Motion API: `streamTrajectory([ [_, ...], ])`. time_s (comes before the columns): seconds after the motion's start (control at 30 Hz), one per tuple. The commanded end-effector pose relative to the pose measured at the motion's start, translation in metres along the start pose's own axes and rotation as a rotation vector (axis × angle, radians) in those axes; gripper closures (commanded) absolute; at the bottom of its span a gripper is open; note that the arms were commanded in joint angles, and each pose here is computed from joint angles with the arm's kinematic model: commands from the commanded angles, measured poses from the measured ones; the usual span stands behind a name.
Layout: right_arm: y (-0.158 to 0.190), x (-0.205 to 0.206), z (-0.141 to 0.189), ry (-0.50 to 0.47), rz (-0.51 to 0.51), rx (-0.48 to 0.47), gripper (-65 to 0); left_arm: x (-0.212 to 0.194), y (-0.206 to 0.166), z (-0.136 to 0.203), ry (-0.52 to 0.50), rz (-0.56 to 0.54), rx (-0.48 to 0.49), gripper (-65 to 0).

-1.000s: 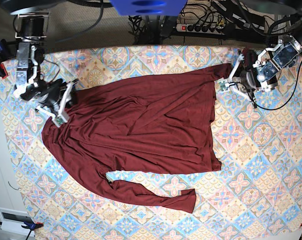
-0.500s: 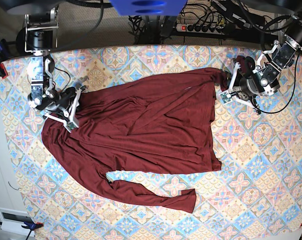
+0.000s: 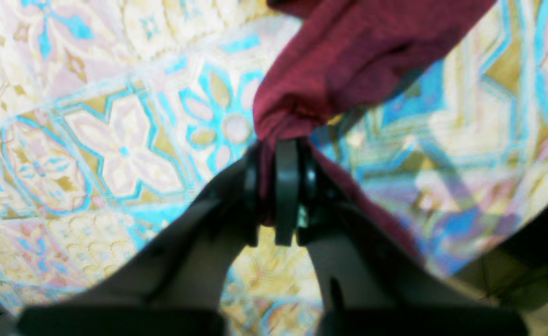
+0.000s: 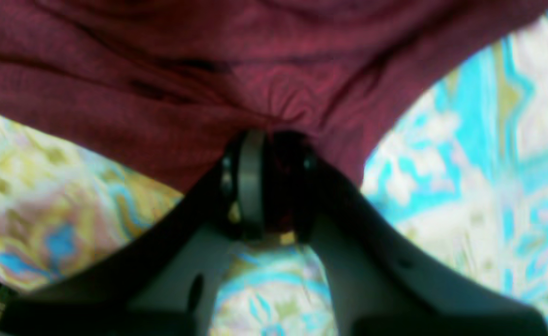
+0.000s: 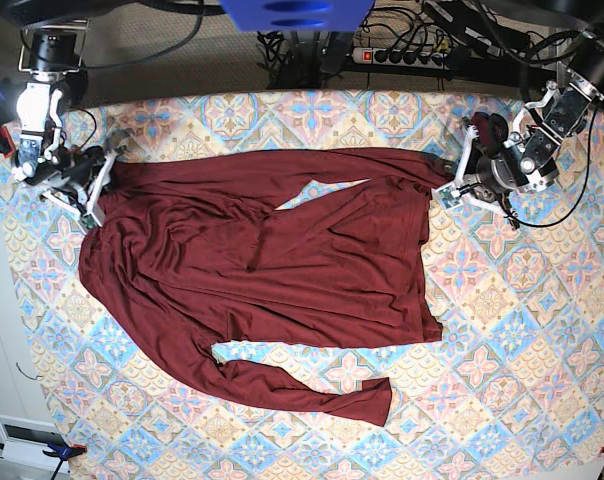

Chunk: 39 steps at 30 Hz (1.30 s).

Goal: Layout the t-shirt on the table in an organized manner, then fold the t-shirt properly
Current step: 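Hold the shirt shoulders with both grippers and pull them apart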

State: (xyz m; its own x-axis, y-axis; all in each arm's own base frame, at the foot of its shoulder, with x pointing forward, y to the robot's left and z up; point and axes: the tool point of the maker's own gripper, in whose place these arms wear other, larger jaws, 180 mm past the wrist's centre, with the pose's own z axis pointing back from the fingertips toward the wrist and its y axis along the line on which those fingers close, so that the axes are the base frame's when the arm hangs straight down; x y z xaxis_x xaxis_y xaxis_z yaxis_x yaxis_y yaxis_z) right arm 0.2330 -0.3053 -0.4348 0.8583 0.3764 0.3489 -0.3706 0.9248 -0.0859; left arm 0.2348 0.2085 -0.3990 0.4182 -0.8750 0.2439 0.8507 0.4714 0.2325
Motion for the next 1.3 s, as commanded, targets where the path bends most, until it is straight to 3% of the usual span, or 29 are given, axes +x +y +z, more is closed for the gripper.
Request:
streamTrajectory([
  [0.0,-0.025,-0.035,0.009,0.163,0.02,-0.088,-9.4,0.008,0.006,0.006,-0.037,0.012,0.005,0.0],
  [0.37,-0.075,-0.06,0.033,0.278,0.052,-0.282,-9.4,0.035,0.007,0.027,-0.218,0.234,-0.102,0.0],
  [0.7,-0.091,-0.06,0.045,0.255,0.001,-0.324,-9.4,0.058,0.003,0.033,-0.316,0.314,-0.158,0.0],
  [0.87,-0.091,-0.06,0.045,0.255,0.001,-0.324,-9.4,0.071,0.011,0.043,-0.399,0.405,-0.185,0.0],
  [1.1,-0.09,-0.058,0.044,0.25,0.002,-0.322,-9.4,0.066,-0.006,0.046,-0.348,0.441,-0.29,-17.3],
  [1.27,-0.09,-0.058,0.044,0.25,0.002,-0.322,-9.4,0.046,-0.018,0.042,-0.213,0.416,-0.327,-30.2],
])
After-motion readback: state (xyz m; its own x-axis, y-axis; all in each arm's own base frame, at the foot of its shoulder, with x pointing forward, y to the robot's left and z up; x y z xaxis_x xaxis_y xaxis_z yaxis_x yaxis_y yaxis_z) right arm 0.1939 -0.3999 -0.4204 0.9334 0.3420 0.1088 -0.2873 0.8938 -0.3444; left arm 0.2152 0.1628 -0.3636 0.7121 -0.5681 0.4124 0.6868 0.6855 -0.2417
